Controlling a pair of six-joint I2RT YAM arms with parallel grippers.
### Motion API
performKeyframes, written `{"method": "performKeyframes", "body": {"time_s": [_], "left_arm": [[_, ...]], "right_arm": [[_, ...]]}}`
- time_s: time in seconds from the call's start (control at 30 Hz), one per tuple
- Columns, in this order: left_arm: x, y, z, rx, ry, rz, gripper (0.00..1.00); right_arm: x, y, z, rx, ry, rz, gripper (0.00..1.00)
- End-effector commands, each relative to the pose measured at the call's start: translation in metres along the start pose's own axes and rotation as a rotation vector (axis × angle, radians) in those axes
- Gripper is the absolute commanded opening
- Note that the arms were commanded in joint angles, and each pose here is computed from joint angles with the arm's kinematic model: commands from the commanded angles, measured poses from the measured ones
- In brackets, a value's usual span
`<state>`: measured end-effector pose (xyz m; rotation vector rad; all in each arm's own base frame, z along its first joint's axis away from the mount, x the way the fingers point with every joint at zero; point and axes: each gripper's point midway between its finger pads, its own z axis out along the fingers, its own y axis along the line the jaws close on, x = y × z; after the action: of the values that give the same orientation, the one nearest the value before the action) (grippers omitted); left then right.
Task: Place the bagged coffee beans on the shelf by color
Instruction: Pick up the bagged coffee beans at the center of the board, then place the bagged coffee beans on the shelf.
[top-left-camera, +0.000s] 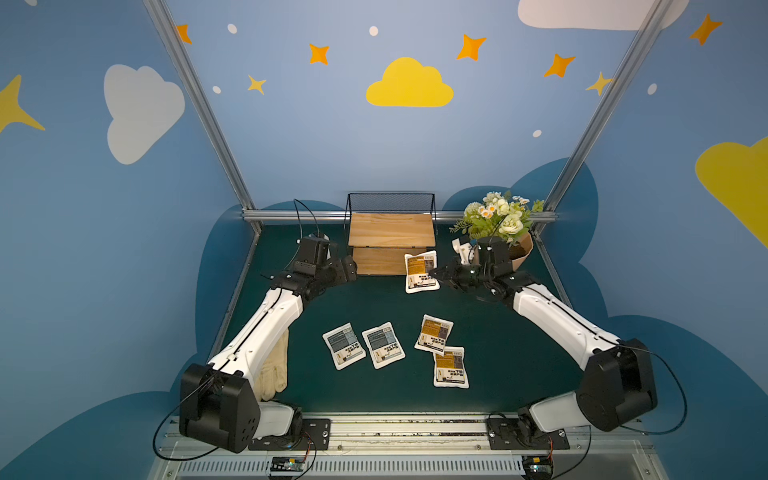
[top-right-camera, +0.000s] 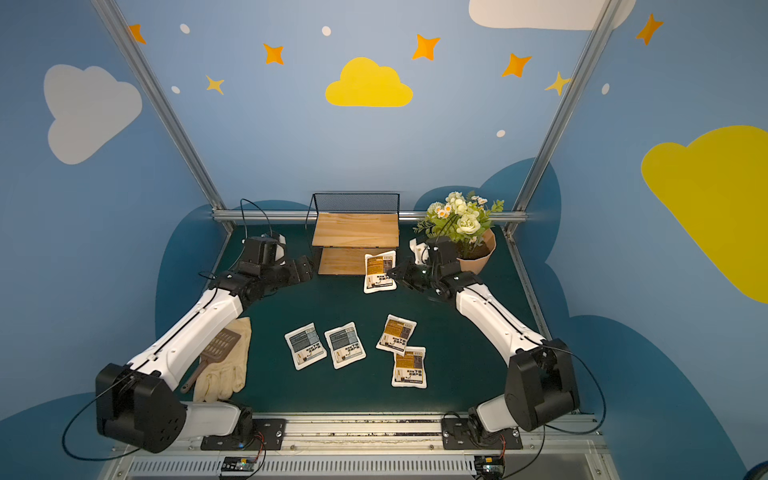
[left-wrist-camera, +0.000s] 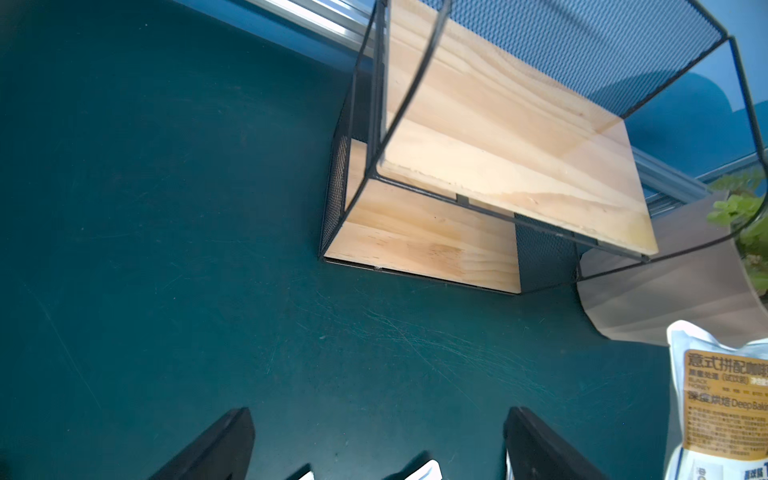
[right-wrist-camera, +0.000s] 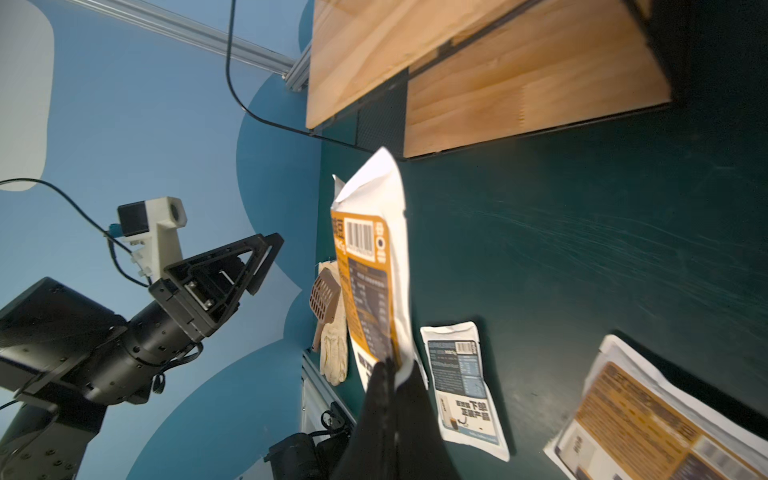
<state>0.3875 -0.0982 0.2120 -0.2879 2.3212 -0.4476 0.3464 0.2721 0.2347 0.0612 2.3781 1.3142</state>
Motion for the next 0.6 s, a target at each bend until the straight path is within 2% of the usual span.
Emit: {"method": "performKeyframes", "body": {"time_s": [0.0,0.13,0.3,0.57], "left_arm": [[-0.022,0.005,-0.004,0.037,-0.021,-0.090,1.00],[-0.047,0.021,-0.002,0.043,-0.050,-0.172,1.00],[-0.071,0.034,0.004,0.043,-0.065,-0.214,1.00],[-0.080,0.044,0.020,0.050,-0.044,-0.230,1.00]], "right_arm": [[-0.005,0.017,0.014,0.015,0.028,-0.035,0.00],[-0.023,0.042,0.040,0.005,0.044,-0.053,0.00],[-0.048,0.061,0.075,0.015,0.042,-0.053,0.00],[-0.087,0.067,0.128,0.008,0.029,-0.003,0.00]]}}
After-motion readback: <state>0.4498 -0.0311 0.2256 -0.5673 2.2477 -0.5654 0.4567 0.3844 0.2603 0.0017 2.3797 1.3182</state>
